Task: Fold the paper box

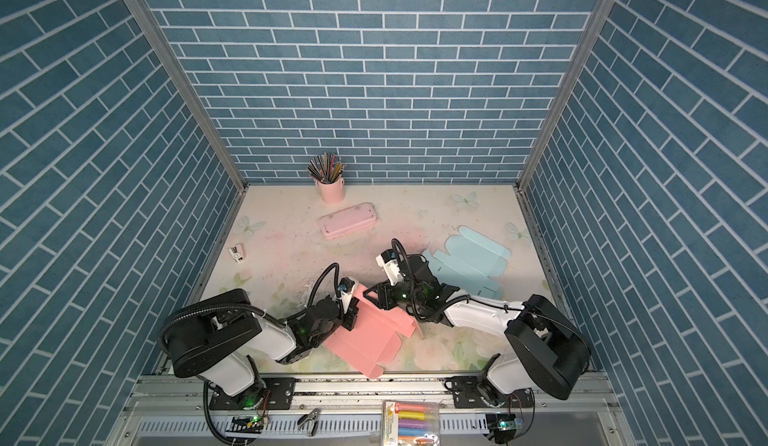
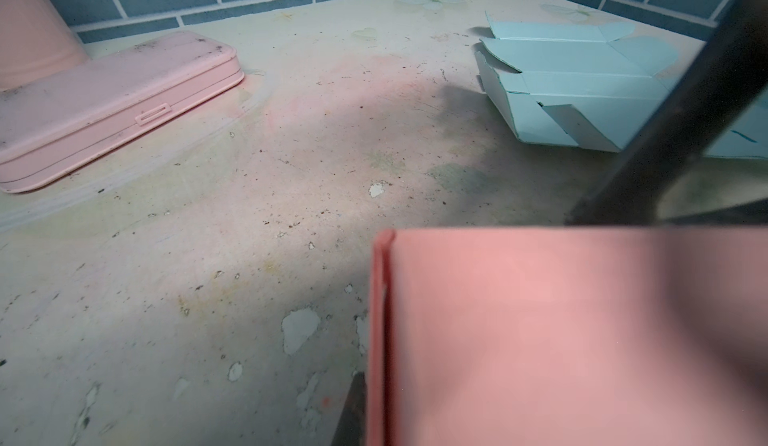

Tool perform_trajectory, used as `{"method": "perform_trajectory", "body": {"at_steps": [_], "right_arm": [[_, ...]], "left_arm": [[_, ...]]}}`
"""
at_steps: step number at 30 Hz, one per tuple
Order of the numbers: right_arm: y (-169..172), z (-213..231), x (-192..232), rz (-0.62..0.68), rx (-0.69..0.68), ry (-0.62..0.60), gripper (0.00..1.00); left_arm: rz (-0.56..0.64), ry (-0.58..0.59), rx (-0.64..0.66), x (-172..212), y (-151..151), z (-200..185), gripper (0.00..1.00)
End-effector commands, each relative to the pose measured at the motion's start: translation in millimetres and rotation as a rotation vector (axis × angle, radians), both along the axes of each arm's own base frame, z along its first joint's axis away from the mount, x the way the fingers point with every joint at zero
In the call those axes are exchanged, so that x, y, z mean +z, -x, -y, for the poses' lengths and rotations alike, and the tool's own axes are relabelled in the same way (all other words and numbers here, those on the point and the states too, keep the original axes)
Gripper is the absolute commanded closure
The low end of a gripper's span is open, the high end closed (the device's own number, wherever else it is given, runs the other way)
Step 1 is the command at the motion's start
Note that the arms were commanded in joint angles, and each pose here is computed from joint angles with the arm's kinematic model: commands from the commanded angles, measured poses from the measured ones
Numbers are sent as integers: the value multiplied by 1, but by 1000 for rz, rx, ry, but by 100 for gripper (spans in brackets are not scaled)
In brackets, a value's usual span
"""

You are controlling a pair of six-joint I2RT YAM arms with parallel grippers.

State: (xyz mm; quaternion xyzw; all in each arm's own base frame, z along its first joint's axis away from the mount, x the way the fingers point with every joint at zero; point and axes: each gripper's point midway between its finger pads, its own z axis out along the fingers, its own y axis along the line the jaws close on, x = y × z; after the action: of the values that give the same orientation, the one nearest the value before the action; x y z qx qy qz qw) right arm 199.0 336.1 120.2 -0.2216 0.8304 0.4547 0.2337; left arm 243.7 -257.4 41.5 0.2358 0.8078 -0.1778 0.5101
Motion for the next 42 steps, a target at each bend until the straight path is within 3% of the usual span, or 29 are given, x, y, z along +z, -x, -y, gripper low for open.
{"method": "perform_trajectory", "body": {"at_steps": [1,8,22,35,42], "right_arm": [[-5,11,14,9,-33,-2,51],[-32,35,21,59,-112,43,51],[-15,17,11,-3,-19,-45,53],[-9,11,0,-27,3,-37,55],[-8,10,0,-26,2,-39,56]], "left_arm": [[17,33,-10,8,2,1,97],[20,40,-20,13,4,1,96],[14,41,-14,10,4,1,83],[52,70,-3,31,-2,3,83],[58,70,-1,35,-3,4,89]]}}
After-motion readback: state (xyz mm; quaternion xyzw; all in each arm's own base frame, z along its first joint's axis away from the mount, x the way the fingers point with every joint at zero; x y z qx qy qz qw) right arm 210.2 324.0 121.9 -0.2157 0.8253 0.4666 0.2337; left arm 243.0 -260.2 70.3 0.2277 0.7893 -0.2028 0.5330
